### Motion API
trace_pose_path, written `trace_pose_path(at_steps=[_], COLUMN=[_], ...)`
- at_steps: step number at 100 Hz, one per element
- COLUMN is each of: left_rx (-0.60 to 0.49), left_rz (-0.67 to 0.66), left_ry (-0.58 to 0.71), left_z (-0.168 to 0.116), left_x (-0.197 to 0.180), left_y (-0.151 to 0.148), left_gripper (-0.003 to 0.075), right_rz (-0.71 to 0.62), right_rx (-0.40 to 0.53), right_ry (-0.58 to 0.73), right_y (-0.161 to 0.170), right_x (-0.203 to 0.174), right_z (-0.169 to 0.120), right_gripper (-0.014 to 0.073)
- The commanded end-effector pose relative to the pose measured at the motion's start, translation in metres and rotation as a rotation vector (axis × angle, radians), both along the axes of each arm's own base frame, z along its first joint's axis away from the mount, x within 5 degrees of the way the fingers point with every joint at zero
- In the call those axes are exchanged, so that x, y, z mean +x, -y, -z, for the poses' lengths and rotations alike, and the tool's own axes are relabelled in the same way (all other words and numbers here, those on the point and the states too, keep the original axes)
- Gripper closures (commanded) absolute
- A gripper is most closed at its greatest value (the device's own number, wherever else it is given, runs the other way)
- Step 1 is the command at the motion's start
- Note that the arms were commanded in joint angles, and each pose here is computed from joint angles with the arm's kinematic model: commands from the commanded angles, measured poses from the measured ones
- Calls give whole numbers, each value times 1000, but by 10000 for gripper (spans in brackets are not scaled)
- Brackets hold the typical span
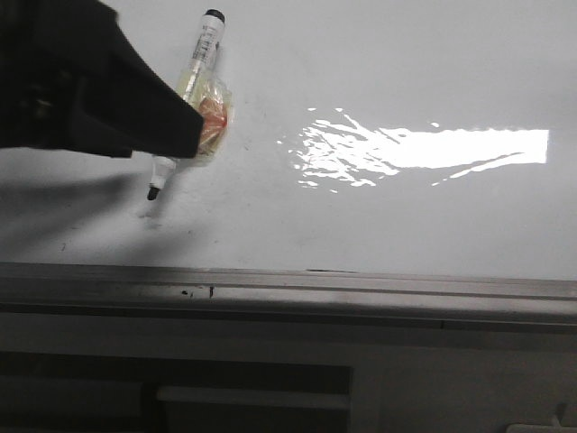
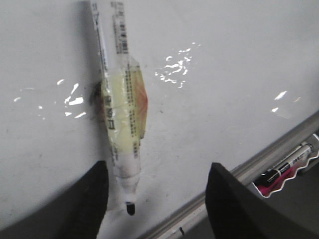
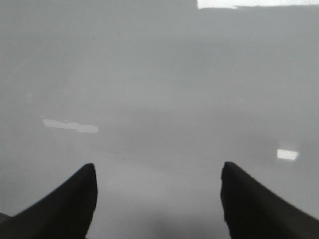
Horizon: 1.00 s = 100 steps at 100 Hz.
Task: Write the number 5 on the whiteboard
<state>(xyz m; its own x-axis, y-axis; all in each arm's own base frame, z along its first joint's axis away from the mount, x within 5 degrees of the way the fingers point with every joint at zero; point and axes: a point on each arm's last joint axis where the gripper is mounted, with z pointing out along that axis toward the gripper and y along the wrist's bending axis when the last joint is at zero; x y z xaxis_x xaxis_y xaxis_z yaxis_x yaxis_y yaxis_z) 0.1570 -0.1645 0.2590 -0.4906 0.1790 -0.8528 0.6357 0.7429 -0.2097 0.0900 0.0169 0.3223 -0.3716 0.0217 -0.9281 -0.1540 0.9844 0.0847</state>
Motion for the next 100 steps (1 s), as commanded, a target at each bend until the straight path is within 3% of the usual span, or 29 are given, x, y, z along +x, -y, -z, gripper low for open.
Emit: trace_pose_path(at_steps=[1,19,26,37,39,45,54,66,85,100], left_rx=[-66,-43,-31,-16,-12,-8,-14,5,311,386], left_rz=[-55,-77,-77,-78,-76,-72,-64,-4,248,361], left_ry=[80,77,66,50,46,38,43,87,239,374], left_z=[-12,-3,1,7,8,9,5,-7,-24,-42], left_x=[14,29,33,35,35,34,32,22,-7,-28], left_y=[9,21,25,27,28,28,26,21,-3,-20], left_gripper=[321,328,377,540,617,743,741,740,740,740], right_rz=[1,-1,-2,-3,-3,-6,-56,-253,-620,-769], right_rx=[-1,14,24,26,25,42,66,10,-41,-96], right_ry=[82,88,86,84,82,80,80,115,119,117], right_y=[0,-1,-1,-1,-1,-2,-7,-22,-52,-70], right_x=[3,3,3,3,3,3,2,-3,-6,5], right_z=[-15,-16,-16,-16,-15,-15,-16,-18,-14,-8], right_gripper=[125,125,125,125,125,125,125,125,125,125])
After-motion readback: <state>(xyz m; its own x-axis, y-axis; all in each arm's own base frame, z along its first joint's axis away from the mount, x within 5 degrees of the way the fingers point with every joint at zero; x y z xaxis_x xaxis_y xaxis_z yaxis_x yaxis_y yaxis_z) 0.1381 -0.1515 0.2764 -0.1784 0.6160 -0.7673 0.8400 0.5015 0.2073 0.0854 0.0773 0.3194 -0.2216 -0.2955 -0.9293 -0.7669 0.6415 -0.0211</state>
